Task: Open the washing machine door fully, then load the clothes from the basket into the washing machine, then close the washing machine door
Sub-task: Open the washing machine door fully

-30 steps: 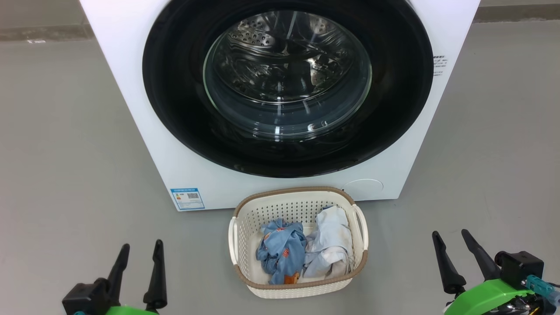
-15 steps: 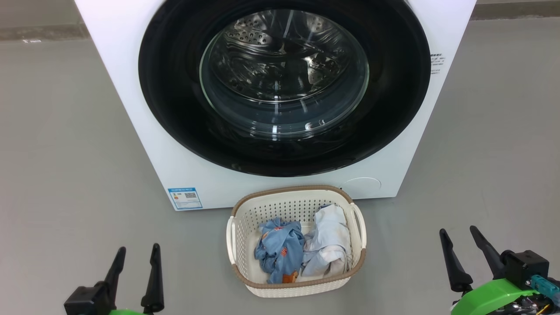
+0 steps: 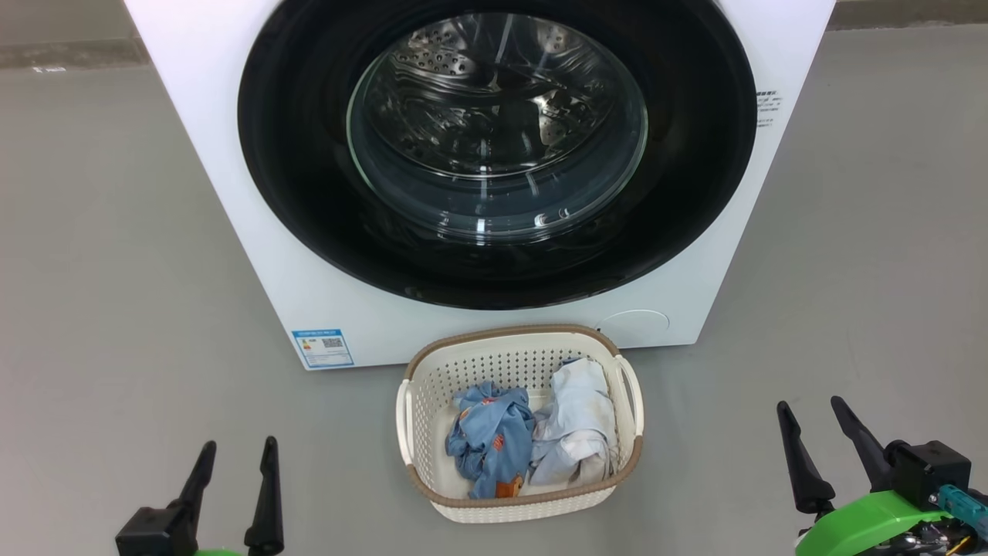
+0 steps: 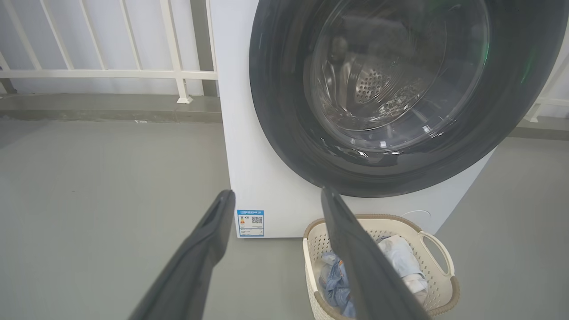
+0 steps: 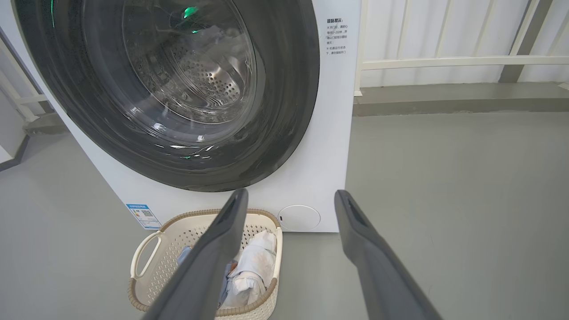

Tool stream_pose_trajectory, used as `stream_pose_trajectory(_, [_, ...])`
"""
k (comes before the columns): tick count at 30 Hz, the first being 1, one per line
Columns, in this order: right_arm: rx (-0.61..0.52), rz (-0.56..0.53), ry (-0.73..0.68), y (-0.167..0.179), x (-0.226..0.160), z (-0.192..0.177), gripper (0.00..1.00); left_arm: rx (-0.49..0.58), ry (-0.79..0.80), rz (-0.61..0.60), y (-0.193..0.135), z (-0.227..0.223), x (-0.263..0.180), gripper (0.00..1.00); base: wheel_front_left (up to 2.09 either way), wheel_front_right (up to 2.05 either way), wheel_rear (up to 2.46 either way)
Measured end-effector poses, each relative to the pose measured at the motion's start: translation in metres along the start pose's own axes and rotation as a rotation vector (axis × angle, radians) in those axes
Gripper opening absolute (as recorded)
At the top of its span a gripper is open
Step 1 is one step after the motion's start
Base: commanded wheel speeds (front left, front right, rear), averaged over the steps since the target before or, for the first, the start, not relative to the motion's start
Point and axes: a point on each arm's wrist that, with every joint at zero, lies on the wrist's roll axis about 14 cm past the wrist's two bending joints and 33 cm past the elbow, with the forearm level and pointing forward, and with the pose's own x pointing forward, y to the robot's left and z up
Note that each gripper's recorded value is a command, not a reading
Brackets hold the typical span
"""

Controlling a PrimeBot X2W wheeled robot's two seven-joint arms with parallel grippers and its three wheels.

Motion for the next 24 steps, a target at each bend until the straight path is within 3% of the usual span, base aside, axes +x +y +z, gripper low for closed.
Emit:
stream_pose_trajectory(8, [0.006, 0.001, -0.001, 0.0019, 0.001, -0.0005, 1.0, 0.012, 0.001, 0.011, 0.0044, -0.0001, 0.0001, 1.0, 0.68, 0.68, -1.37])
stream_pose_trajectory(24, [0.007, 0.002, 0.008, 0.0023, 0.0028, -0.0034, 1.0, 0.012, -0.001, 0.015, 0.0055, 0.0005, 0.0033, 1.0, 1.21, 1.21, -2.42])
